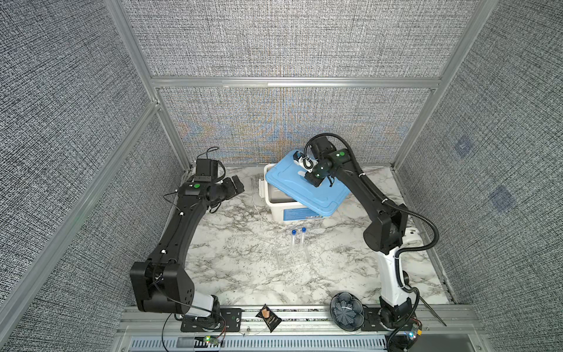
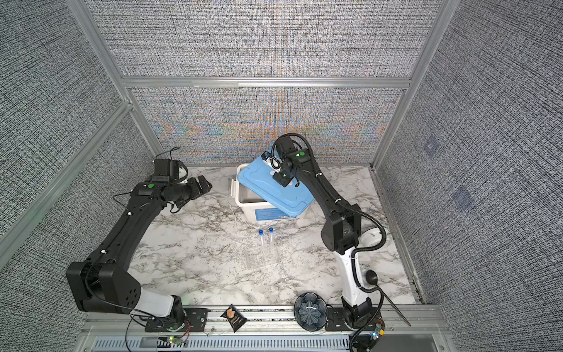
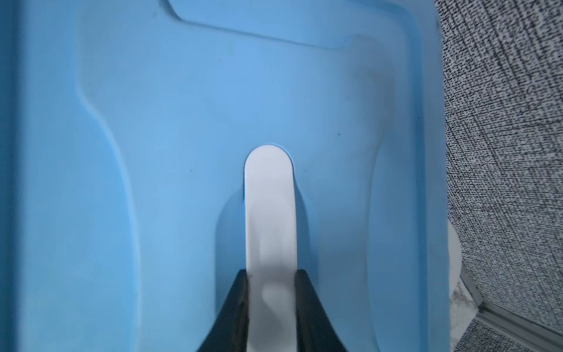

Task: Organize the chemistry lab equipment
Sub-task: 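Carry the blue lid with the right gripper over the white bin, then grip the lid edge nearest the left gripper while the right holds the lid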

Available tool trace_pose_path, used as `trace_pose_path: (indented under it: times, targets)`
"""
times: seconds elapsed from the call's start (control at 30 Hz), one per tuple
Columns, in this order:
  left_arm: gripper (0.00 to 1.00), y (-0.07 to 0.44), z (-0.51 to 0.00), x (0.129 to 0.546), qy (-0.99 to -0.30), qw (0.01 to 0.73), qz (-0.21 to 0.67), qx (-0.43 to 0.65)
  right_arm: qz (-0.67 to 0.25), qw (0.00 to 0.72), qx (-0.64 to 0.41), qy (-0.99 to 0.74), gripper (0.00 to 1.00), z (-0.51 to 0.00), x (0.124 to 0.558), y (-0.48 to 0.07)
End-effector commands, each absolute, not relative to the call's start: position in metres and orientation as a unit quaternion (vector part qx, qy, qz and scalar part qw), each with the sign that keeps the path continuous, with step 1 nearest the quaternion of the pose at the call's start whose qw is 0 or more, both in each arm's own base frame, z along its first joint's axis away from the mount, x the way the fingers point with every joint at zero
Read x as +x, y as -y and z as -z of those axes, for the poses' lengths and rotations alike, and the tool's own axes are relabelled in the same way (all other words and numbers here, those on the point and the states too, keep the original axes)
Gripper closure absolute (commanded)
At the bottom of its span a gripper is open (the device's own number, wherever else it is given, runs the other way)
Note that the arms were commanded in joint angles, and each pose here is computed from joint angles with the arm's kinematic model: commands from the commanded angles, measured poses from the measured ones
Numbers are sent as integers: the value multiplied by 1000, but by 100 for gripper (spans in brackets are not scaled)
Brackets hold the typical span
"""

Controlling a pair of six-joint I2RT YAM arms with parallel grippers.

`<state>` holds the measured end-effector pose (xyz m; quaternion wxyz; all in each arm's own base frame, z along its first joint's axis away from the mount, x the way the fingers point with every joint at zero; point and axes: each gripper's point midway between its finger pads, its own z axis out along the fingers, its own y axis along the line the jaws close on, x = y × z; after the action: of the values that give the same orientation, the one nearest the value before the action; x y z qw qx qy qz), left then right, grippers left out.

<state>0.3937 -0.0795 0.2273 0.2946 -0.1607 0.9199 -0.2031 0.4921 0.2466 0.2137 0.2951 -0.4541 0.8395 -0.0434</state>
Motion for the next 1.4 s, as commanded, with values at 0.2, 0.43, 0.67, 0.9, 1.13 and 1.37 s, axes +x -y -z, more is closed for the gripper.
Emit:
trace_pose_path:
  times: [0.2,0.43,0.67,0.9,1.13,1.37]
  targets:
    - [1,104,-234,408,-903,291,280,-150,48,317,-502,-804,79,-218,493,-269]
    - [1,107,-227,406,-905,278,285,-151,52,308,-544,-779,69,-208,487,-278]
    - [1,116,-244,413,-900,293,305,-108,69,322,-535,-778,52,-227,485,-271]
    - [5,138,-267,440,-871,328,361,-51,-17,375,-440,-816,42,-270,476,-266]
    - [9,155,-259,461,-873,345,345,-1,-74,387,-130,-910,36,-297,477,-194]
    - [7,171,-233,470,-908,315,269,66,-78,339,64,-935,35,-247,461,-121]
